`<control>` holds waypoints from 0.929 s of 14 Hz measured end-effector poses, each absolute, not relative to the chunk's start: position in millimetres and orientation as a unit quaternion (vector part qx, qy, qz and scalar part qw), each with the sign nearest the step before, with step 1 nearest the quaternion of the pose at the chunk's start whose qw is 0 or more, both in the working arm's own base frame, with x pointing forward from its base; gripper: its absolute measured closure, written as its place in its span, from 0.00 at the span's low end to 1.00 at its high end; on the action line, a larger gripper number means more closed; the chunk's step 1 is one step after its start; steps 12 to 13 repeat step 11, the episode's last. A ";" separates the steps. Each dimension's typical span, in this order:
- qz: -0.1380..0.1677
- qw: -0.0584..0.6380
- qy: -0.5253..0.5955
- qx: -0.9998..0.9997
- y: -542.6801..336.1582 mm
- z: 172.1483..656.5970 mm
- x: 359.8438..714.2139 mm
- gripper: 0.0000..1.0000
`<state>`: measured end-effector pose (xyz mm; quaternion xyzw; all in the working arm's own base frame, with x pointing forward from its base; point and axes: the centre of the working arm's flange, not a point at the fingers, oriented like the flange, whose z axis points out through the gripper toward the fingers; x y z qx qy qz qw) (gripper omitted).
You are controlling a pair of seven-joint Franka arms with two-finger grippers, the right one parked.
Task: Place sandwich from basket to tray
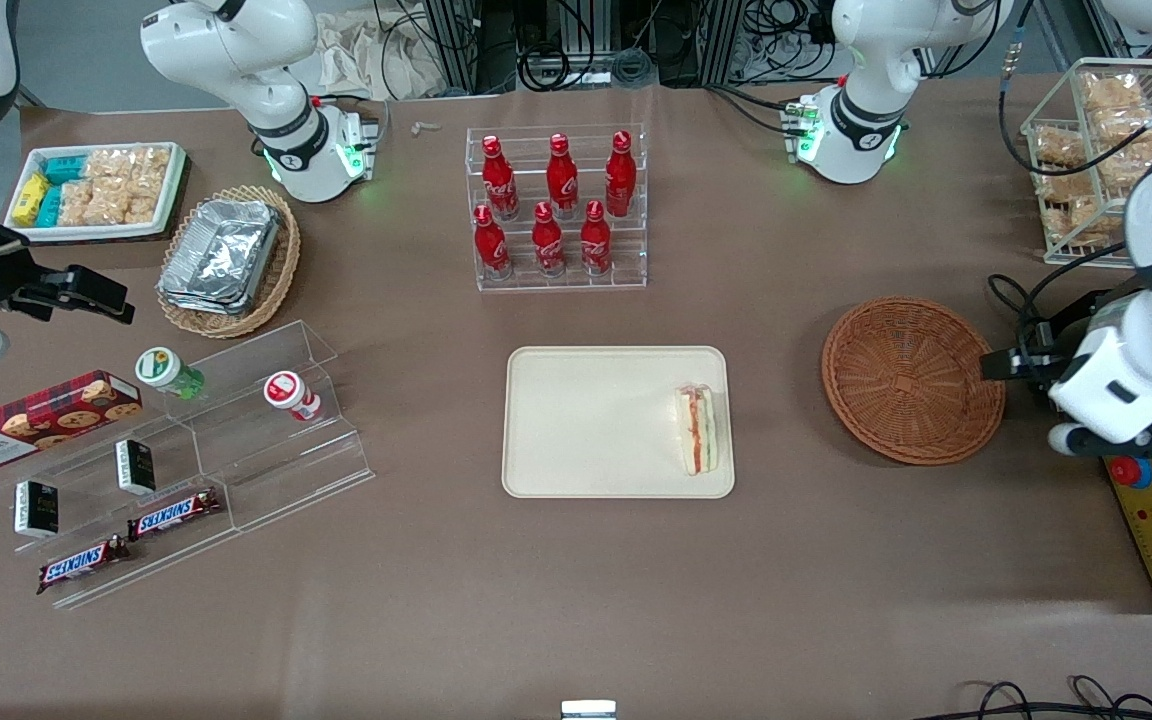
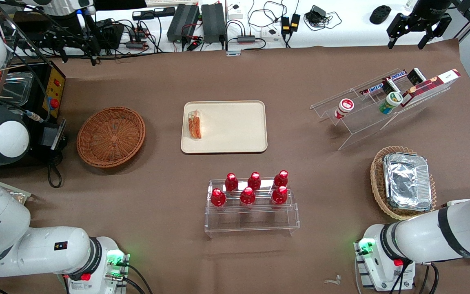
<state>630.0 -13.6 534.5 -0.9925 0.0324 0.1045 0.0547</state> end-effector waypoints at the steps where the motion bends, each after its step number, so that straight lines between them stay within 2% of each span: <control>1: 0.103 0.052 0.045 -0.992 -3.5 540.4 627.8 0.00; 13: 0.086 0.050 0.046 -0.994 -18.2 557.1 626.3 0.00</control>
